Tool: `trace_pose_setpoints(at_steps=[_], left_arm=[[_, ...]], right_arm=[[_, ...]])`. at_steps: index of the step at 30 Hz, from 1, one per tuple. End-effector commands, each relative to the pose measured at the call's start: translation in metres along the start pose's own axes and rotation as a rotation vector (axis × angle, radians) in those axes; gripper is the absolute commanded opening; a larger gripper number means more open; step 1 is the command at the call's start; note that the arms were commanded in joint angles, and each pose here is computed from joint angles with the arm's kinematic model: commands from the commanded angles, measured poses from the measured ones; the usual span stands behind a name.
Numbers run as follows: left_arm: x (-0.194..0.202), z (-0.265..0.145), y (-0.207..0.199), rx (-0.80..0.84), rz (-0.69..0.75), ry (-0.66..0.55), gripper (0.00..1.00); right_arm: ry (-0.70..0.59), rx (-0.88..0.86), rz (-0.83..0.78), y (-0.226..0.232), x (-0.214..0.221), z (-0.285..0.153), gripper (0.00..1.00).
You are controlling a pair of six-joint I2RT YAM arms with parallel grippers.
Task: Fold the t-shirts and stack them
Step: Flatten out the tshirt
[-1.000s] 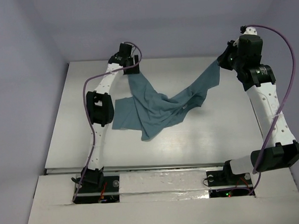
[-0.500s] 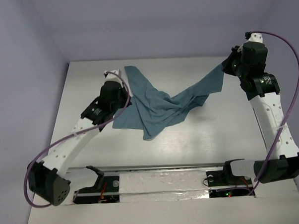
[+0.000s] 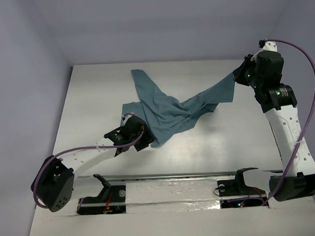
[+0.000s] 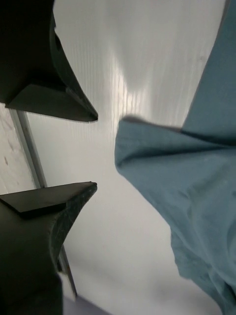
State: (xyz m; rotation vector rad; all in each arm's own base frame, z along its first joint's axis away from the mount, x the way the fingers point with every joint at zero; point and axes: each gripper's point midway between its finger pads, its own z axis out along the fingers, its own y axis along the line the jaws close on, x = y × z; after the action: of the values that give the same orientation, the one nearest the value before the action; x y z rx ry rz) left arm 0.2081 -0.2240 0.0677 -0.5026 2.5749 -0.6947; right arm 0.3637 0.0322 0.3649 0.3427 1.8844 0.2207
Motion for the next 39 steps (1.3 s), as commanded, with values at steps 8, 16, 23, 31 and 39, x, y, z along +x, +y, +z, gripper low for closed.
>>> trace_pose_setpoints(at_steps=[8, 16, 23, 31, 39], left_arm=[[0.011, 0.027, -0.014, -0.036, -0.036, -0.036, 0.48], [0.001, 0.04, -0.01, -0.14, 0.061, -0.113, 0.46], [-0.011, 0.049, 0.002, -0.247, 0.162, -0.171, 0.0], [-0.133, -0.114, -0.118, -0.085, 0.236, -0.609, 0.0], [-0.223, -0.298, -0.176, 0.057, 0.192, -1.009, 0.0]], right_arm=[[-0.071, -0.065, 0.02, 0.013, -0.022, -0.023, 0.0], [-0.068, -0.08, 0.018, 0.014, -0.02, -0.029, 0.0], [-0.068, -0.093, 0.02, 0.015, -0.018, -0.032, 0.0], [-0.144, -0.125, 0.021, 0.023, -0.046, -0.064, 0.0], [-0.285, -0.183, 0.051, 0.039, -0.098, -0.108, 0.0]])
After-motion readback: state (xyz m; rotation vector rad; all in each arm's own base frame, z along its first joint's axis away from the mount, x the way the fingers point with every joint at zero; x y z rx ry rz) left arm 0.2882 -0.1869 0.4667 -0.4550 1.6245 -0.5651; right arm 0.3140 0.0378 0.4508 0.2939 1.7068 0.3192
